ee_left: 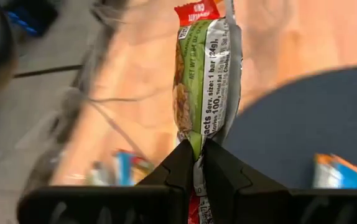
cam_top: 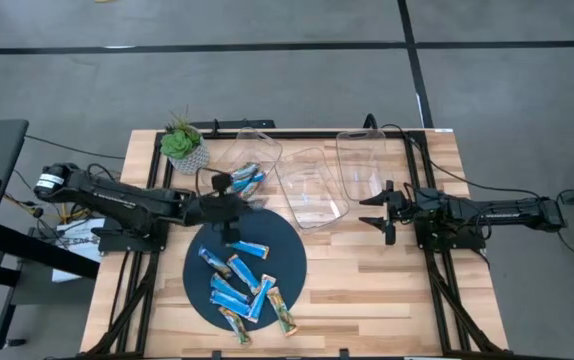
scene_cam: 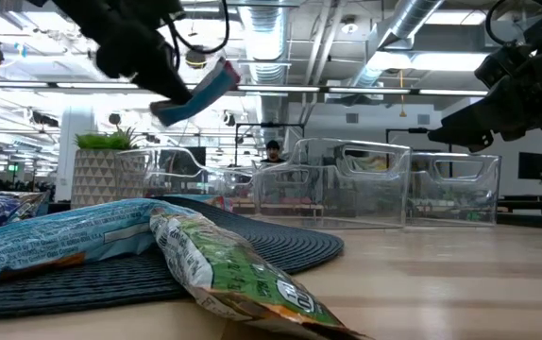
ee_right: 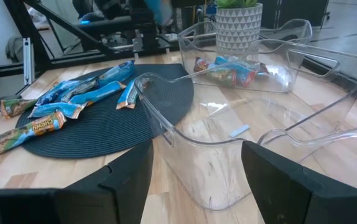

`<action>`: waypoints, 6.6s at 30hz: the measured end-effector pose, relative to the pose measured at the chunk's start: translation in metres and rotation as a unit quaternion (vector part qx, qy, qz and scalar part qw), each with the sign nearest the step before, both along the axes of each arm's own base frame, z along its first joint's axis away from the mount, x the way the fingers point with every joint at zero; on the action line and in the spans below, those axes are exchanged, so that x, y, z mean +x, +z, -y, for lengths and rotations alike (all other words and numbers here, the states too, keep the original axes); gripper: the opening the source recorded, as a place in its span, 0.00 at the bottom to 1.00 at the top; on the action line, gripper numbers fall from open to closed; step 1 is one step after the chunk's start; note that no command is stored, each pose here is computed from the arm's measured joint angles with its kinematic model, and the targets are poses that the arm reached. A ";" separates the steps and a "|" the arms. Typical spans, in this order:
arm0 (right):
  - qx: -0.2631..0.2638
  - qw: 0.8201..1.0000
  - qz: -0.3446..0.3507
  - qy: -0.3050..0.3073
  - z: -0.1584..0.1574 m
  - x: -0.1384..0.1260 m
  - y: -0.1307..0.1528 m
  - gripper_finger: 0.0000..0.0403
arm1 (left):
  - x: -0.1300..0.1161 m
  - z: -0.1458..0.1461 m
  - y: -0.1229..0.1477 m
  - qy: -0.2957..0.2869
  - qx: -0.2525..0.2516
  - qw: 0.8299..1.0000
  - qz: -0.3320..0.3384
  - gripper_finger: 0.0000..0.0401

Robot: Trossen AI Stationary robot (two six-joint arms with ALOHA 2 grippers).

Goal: Pick and place Granola Bars by type
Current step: Put the red granola bar into the left transparent bin, then put the yellow granola bar into the middle transparent bin

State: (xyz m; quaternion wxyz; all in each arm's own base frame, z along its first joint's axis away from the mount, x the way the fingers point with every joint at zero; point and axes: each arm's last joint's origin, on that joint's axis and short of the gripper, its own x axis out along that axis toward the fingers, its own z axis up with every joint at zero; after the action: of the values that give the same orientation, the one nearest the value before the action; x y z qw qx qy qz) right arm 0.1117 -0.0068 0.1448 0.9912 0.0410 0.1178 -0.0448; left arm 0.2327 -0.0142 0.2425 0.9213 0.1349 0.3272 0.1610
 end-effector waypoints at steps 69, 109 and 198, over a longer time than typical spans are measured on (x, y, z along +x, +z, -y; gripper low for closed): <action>0.000 1.000 0.000 0.000 0.000 0.000 0.000 0.59 | 0.000 0.016 -0.001 -0.167 -0.068 0.983 -0.022 0.35; 0.000 1.000 0.001 0.000 0.000 0.000 0.000 0.59 | 0.042 0.053 -0.071 -0.111 -0.117 0.952 -0.262 0.53; 0.000 1.000 -0.007 0.000 0.000 0.000 -0.001 0.59 | 0.093 0.030 0.027 -0.152 -0.025 0.955 0.252 0.14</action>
State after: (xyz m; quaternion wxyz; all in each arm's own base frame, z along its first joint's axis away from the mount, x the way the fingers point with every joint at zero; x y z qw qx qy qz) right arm 0.1114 -0.0069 0.1435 0.9903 0.0410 0.1247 -0.0451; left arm 0.3261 -0.0443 0.2693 0.9905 0.1153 0.0635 0.0394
